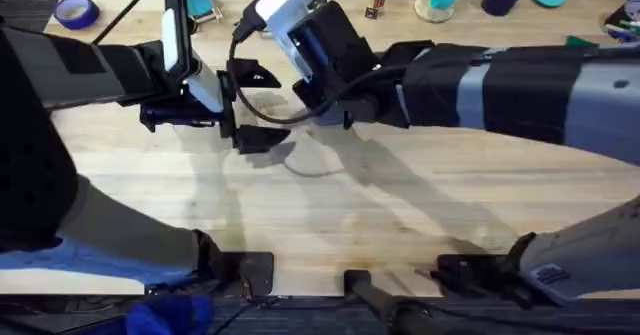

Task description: Unzip the bag, pick up the pens from the table one at a time and place them inside, then zip the bag closed.

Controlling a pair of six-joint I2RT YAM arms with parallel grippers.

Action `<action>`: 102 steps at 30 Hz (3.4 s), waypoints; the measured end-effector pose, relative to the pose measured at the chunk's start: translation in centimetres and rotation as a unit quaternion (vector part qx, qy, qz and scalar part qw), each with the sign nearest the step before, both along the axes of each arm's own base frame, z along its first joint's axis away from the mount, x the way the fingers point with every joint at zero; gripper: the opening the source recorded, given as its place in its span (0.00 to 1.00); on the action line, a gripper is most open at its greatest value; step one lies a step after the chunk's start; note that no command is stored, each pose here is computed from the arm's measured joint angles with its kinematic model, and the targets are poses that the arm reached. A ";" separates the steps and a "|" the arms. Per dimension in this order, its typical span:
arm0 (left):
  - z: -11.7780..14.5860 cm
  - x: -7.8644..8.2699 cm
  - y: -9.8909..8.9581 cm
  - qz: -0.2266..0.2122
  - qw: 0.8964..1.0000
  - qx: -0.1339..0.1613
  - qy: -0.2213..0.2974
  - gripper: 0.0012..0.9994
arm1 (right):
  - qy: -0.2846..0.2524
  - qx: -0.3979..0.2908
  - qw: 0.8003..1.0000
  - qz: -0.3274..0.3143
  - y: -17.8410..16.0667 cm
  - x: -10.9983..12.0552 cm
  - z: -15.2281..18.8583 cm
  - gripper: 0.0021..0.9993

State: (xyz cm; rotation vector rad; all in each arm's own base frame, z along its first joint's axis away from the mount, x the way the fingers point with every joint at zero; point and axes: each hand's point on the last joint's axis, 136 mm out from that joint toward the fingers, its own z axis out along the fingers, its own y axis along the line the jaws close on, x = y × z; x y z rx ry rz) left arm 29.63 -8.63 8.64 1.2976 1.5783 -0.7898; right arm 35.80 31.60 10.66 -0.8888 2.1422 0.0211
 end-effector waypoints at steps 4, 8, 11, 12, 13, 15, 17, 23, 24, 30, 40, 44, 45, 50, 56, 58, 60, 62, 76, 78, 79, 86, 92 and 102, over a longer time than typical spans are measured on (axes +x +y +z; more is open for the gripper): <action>0.0 0.0 0.0 0.000 1.000 0.000 0.000 1.00 | -0.006 0.002 1.000 0.001 0.1 0.2 0.2 0.03; 0.0 0.0 0.0 0.000 1.000 0.000 0.000 1.00 | -0.007 0.002 1.000 0.002 0.1 0.2 0.3 0.03; -0.1 0.0 0.0 0.000 1.000 0.002 0.001 1.00 | -0.007 -0.002 1.000 0.005 0.1 0.2 0.2 0.03; -0.1 0.0 0.0 0.000 1.000 0.002 0.002 1.00 | -0.007 -0.004 1.000 0.006 0.1 0.2 0.2 0.03; -0.1 -0.1 0.0 0.000 1.000 0.002 0.003 1.00 | -0.008 -0.006 1.000 0.008 0.1 0.1 0.2 0.03; -0.1 -0.2 0.0 0.000 1.000 0.000 0.008 1.00 | -0.010 -0.010 1.000 0.012 0.1 0.1 0.2 0.03; -0.1 -0.4 -0.1 0.000 1.000 -0.001 0.014 1.00 | -0.011 -0.013 1.000 0.015 0.1 0.1 0.2 0.03; -0.4 -0.7 0.0 0.000 1.000 0.005 0.025 1.00 | 0.000 -0.004 0.999 0.035 0.6 -0.2 0.0 0.03; -0.4 -0.7 0.0 0.000 1.000 0.007 0.026 1.00 | 0.007 0.002 0.999 0.042 0.8 -0.4 -0.1 0.03; -0.7 -0.7 0.1 0.000 0.999 0.015 0.029 0.99 | 0.054 0.047 0.995 0.074 1.0 -0.6 -0.5 0.03; -1.0 -0.8 0.2 0.000 0.999 0.023 0.031 1.00 | 0.128 0.136 0.977 0.103 -0.4 0.2 -0.3 0.03; -1.0 -0.8 0.2 0.000 0.999 0.023 0.031 1.00 | 0.154 0.176 0.965 0.120 -1.0 0.3 0.2 0.03; -1.0 -0.8 0.2 0.000 0.999 0.023 0.031 1.00 | 0.160 0.185 0.962 0.123 -1.2 0.4 0.3 0.03; -1.0 -0.8 0.2 0.000 0.999 0.023 0.031 1.00 | 0.182 0.226 0.946 0.142 -2.0 0.4 1.1 0.03; -1.0 -0.7 0.3 0.000 0.999 0.026 0.030 1.00 | 0.206 0.272 0.925 0.168 -2.6 0.1 2.2 0.03; -1.1 -0.7 0.3 0.000 0.999 0.027 0.031 1.00 | 0.211 0.281 0.920 0.171 -2.9 0.1 2.4 0.03; -1.1 -0.7 0.3 0.000 0.999 0.029 0.031 1.00 | 0.214 0.286 0.918 0.173 -3.1 0.1 2.5 0.03; -1.1 -0.6 0.3 0.000 0.999 0.029 0.027 1.00 | 0.215 0.289 0.916 0.175 -3.1 0.1 2.6 0.03; -0.7 0.2 -2.8 -0.044 0.999 -0.013 -0.014 1.00 | 0.218 0.293 0.913 0.180 -3.0 -0.1 2.7 0.03; -1.2 0.5 -3.1 -0.045 0.998 -0.033 -0.008 1.00 | 0.218 0.293 0.913 0.180 -3.0 -0.1 2.7 0.03; -1.4 0.5 -3.2 -0.046 0.998 -0.042 -0.005 1.00 | 0.218 0.293 0.913 0.180 -3.0 -0.1 2.7 0.03; -1.5 0.8 -4.2 -0.057 0.995 -0.076 -0.006 1.00 | 0.218 0.293 0.914 0.180 -3.0 -0.1 2.7 0.03; -1.0 1.8 -5.2 -0.063 0.994 -0.083 -0.018 1.00 | 0.220 0.292 0.913 0.179 -3.0 -0.2 2.6 0.03; -0.9 1.9 -7.0 -0.074 0.993 -0.087 0.009 1.00 | 0.232 0.290 0.912 0.174 -3.3 -0.5 2.2 0.03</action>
